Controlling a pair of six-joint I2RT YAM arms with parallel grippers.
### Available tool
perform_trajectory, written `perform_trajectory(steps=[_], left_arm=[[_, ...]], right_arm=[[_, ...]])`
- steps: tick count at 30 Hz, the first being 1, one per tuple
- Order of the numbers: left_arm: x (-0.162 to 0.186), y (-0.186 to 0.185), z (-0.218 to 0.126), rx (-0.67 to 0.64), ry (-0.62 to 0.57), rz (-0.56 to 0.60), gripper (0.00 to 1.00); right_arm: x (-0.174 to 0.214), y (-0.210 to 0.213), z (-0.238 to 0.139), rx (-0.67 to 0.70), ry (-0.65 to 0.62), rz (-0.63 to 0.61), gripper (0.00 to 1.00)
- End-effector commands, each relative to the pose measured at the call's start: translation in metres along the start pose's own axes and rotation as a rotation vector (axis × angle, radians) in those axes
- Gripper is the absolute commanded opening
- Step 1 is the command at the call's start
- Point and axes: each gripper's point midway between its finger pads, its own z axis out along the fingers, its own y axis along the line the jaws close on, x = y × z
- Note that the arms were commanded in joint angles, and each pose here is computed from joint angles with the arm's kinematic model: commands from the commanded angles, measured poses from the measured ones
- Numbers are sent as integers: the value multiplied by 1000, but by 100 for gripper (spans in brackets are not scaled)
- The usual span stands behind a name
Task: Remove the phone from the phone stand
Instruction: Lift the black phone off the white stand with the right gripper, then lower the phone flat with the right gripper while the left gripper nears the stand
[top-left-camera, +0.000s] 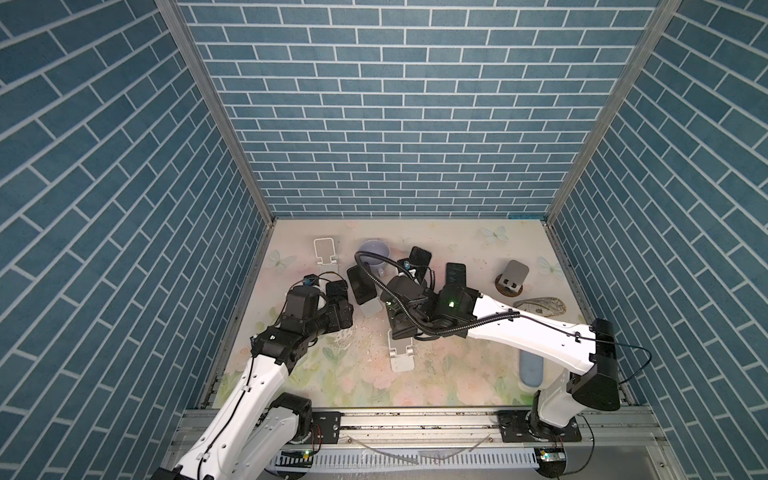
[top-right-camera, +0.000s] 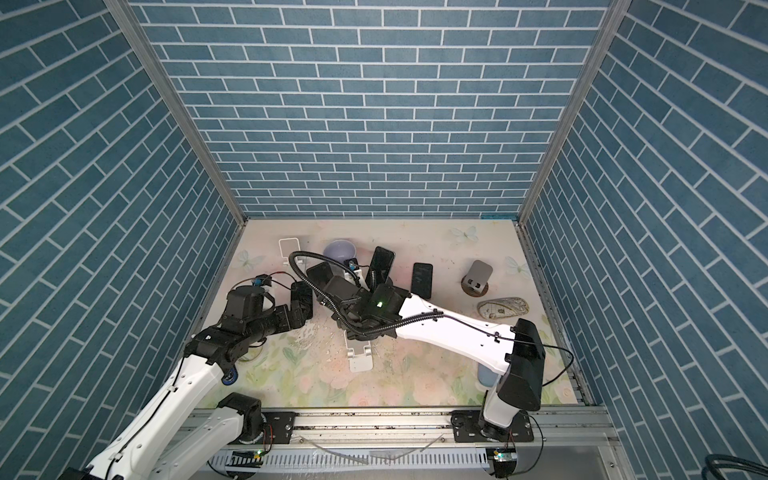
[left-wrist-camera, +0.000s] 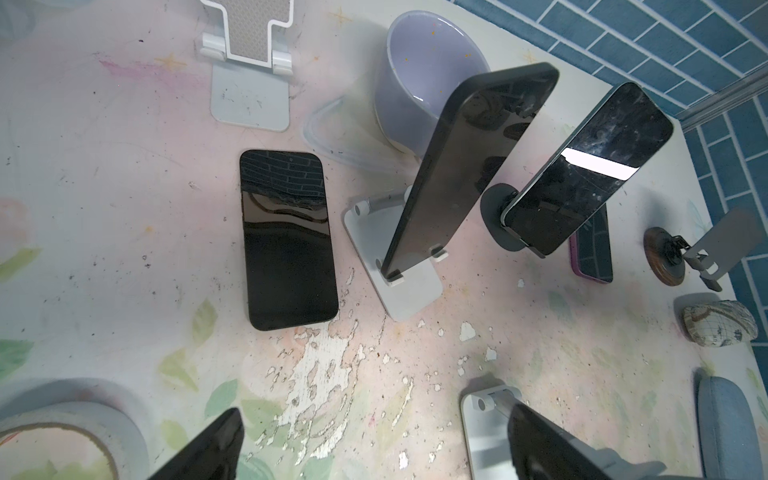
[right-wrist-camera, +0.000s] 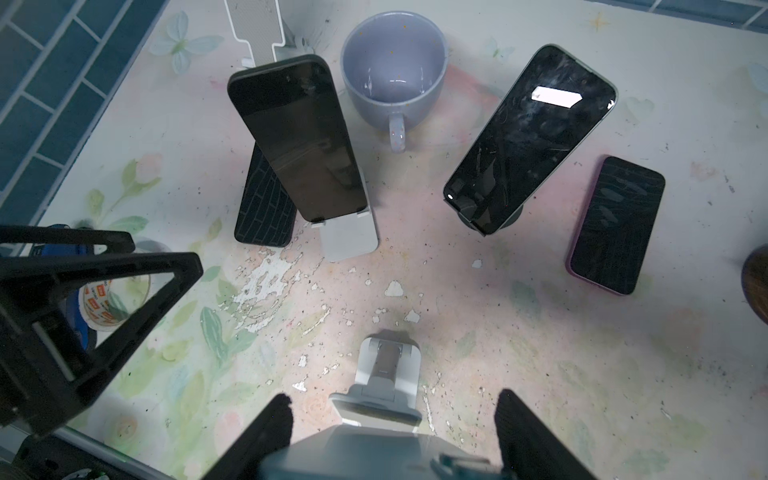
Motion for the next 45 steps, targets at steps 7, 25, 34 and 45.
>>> perform_trajectory(steps=[7,25,34,45], left_arm=[[4,-9,2,36,8,41,100],[7,-15,1,38,13,72,100],[6,-26,-1,60,1,105,100],[3,-38,4,54,2,134,100]], right_arm=[[-4,-32,-3,-3,-36,78,47],[11,-79,-4,58,-36,118,45],[35,-115,3,115,25,156,45],[73,-149,32,155,134,232,44]])
